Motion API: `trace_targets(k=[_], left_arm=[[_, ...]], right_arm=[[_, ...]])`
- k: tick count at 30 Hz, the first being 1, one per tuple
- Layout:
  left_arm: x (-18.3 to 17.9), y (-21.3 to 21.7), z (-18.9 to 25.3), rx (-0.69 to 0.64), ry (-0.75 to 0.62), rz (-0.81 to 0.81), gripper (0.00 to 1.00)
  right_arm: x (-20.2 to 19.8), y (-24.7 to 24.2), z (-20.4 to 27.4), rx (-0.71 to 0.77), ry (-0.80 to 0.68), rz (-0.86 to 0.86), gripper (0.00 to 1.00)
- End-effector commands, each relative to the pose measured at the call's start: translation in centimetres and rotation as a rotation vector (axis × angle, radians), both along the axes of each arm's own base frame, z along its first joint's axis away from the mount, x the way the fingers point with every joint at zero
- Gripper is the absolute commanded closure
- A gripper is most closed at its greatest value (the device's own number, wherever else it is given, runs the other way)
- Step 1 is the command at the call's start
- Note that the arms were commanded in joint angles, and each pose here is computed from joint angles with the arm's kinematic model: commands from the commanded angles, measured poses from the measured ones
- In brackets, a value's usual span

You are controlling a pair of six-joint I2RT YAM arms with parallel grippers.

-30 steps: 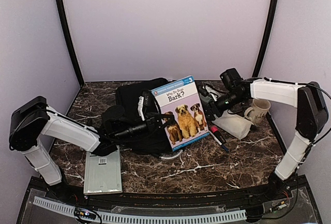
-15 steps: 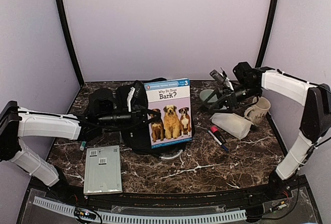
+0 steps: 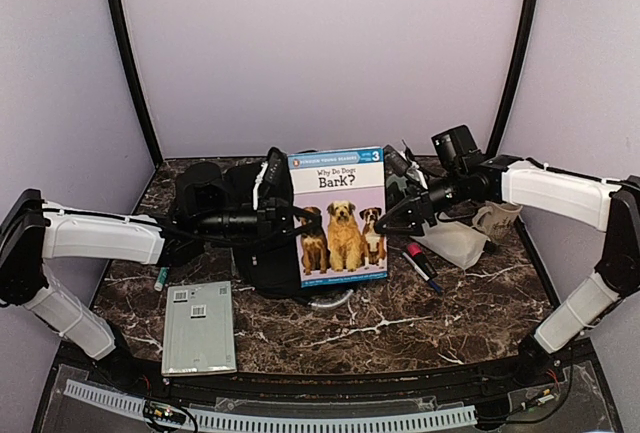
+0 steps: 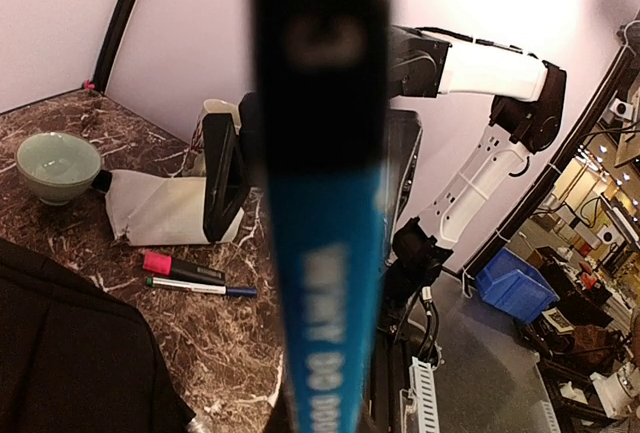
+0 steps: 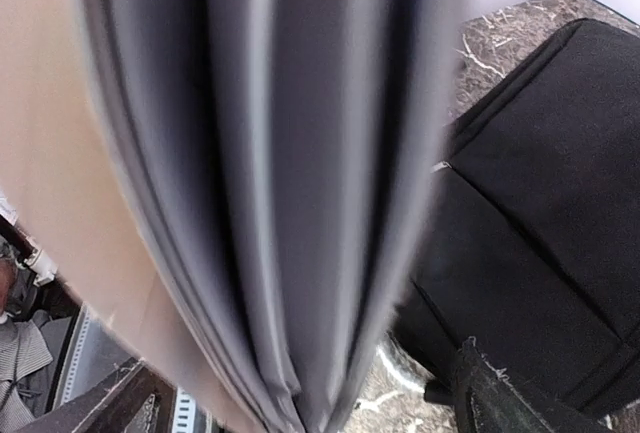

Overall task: Pack the student bag
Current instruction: Pass from the left arm to the right

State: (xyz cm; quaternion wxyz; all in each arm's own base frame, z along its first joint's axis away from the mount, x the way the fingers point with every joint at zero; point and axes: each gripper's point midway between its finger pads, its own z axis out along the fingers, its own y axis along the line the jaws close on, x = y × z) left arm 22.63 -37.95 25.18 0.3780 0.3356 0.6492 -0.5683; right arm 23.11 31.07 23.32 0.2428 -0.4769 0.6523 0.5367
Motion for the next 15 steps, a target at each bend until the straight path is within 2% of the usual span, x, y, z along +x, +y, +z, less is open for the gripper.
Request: trace_targets(k=[1, 9, 15], left_arm=[[0.2, 0.0, 2.8, -0.099, -0.051, 0.009, 1.0], [5.0, 1.5, 1.1, 0.004, -0.059, 0.306, 1.0], [5.1, 1.6, 1.1, -0.009, -0.048, 0.312, 1.0]], right_arm=[[-0.9, 1.7, 1.1, 0.053, 0.012, 0.041, 0.07], [-2.8, 1.7, 1.7, 0.068, 0.052, 0.088, 0.2], [-2.7, 1.9, 2.1, 0.084, 0.095, 0.085, 0.34]])
